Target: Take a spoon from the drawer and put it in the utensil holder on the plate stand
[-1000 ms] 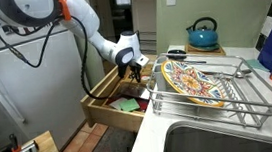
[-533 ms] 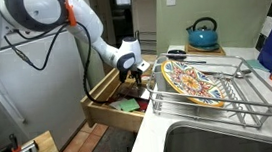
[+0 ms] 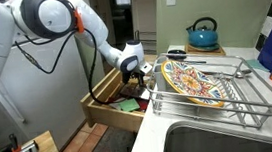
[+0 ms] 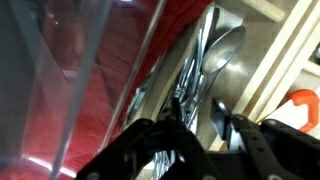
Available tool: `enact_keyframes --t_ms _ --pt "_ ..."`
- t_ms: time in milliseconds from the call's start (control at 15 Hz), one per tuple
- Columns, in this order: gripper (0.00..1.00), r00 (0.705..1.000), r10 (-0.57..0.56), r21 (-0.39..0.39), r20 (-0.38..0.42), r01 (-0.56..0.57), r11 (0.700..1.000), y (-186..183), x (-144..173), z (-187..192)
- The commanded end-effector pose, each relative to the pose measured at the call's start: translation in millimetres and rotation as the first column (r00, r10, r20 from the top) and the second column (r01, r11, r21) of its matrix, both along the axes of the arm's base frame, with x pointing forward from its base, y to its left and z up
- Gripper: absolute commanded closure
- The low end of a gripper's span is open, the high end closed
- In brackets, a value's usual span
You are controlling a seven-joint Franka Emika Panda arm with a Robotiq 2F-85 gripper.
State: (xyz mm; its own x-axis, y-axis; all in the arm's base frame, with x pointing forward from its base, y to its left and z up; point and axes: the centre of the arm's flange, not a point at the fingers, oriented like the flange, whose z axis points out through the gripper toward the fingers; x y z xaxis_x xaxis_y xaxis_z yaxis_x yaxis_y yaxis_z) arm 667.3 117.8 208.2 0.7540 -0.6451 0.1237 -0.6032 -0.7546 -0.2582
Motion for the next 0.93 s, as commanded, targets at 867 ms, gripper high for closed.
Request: enact_keyframes --t_ms 867 --pt "0.69 0.997 -0.011 0.003 -0.077 0.011 1.000 2 36 -35"
